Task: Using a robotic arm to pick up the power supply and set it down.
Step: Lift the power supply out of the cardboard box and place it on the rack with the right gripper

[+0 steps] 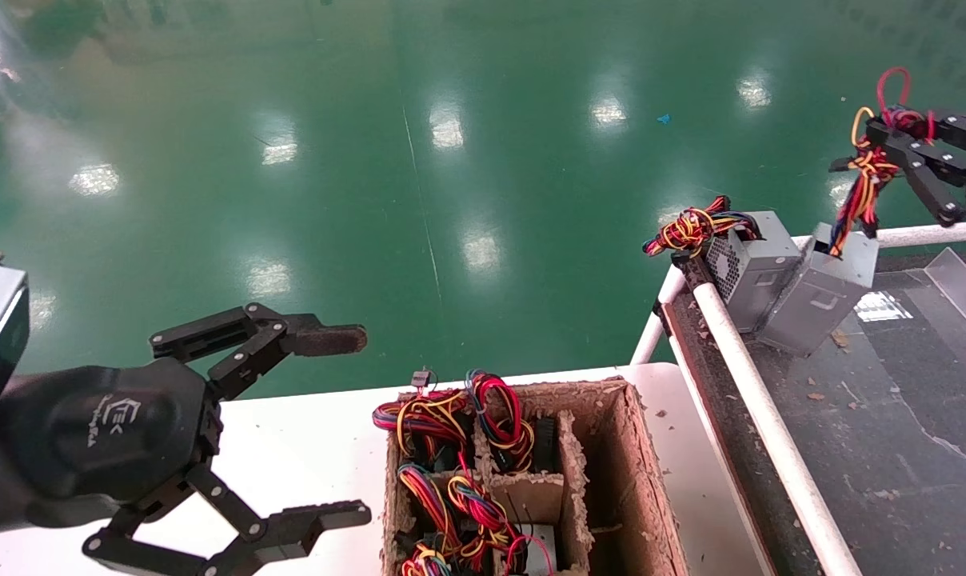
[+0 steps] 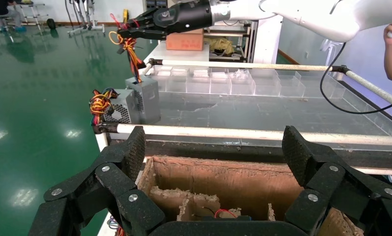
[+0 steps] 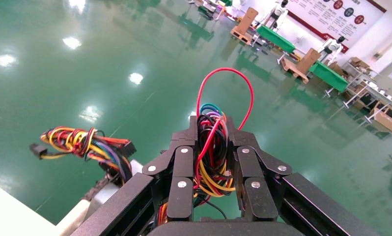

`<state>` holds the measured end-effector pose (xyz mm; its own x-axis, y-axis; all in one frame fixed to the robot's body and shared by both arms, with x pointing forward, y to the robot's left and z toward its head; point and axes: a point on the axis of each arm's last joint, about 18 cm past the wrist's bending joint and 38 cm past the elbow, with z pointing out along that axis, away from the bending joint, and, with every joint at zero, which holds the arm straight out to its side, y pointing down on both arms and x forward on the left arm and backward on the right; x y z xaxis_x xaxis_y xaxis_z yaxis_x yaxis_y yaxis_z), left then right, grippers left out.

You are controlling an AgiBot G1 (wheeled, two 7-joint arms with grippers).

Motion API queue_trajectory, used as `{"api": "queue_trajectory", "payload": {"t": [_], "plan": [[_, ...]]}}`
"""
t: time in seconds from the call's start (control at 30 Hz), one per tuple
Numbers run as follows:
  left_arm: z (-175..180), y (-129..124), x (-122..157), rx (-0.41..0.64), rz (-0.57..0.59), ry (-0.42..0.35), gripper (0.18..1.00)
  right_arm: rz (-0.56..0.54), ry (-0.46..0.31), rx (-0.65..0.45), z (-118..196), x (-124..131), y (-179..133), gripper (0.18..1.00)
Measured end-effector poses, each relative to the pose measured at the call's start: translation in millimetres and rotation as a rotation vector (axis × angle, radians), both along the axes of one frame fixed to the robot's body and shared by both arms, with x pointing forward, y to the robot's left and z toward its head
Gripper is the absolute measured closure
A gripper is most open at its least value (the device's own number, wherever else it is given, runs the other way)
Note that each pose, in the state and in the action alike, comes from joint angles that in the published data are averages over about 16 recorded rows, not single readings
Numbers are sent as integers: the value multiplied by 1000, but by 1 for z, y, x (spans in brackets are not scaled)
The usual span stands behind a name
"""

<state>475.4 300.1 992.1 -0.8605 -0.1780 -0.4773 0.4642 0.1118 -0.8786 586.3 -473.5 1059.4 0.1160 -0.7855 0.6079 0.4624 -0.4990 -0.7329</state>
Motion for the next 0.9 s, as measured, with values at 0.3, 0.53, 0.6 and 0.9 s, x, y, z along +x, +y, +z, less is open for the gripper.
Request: {"api": "queue_trajectory", "payload": {"t": [0.3, 0.53, 0.6, 0.9], "plan": [[0, 0, 0, 0, 0, 0, 184, 45, 10, 41, 7, 24, 13, 889], [0, 0, 0, 0, 0, 0, 184, 75, 28, 69, 7, 38, 19, 889], [0, 0, 0, 0, 0, 0, 184, 79, 32, 74, 6, 41, 19, 889], [0, 0, 0, 0, 0, 0, 184, 91, 40, 89, 2, 48, 17, 880]]}}
